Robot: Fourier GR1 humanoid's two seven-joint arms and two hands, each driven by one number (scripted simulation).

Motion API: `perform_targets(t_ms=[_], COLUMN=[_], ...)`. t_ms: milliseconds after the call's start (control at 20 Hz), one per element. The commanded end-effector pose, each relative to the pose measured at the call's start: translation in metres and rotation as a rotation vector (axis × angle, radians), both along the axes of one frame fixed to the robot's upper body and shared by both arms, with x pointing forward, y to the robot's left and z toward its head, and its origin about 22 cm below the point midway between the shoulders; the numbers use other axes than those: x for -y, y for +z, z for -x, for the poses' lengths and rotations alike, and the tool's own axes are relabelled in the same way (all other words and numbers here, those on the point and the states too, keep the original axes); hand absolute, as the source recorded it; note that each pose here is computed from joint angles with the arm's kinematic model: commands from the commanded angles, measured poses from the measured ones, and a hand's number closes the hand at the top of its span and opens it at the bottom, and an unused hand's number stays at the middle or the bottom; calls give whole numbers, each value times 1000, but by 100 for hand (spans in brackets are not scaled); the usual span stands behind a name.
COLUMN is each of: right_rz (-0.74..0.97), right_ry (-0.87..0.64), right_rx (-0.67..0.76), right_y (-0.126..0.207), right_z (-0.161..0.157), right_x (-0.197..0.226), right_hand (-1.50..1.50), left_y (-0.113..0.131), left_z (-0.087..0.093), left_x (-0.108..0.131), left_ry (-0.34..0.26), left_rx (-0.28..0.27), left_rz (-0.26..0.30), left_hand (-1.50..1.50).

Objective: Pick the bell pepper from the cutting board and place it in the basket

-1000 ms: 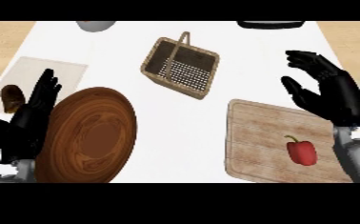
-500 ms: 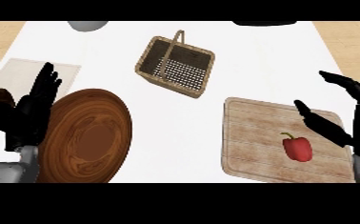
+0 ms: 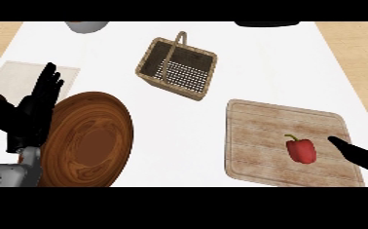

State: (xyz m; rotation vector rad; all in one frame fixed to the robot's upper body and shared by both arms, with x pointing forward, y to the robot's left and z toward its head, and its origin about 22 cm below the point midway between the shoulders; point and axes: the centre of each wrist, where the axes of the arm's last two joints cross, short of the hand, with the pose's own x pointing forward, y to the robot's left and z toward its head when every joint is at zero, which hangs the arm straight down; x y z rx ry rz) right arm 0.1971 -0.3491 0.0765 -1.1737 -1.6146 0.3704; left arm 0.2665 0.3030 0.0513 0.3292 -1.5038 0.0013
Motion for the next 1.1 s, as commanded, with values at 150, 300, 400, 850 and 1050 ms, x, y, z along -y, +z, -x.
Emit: perform_targets(t_ms=[150,300,400,850,1050], right_rz=[137,155,123,6,-6], right_ry=[-39,5,4,-29,-5], right_rx=[-546,-624,-640,-524,-533], right_y=[25,58,83,80,48], right_z=[34,51,59,70,65], right_x=[0,-24,-42,-51,-28], right_hand=[-150,-150,-150,-150,-150], left_y=[-3,1,7,-15,-15], left_z=[-1,-5,-5,-9,-11], left_x=[-2,8,1,9,-5], left_ry=[-5,-2,-14,-32,-37], left_rx=[-4,9,9,5,10], left_rz=[-3,7,7,3,6], left_hand=[0,0,0,0,0])
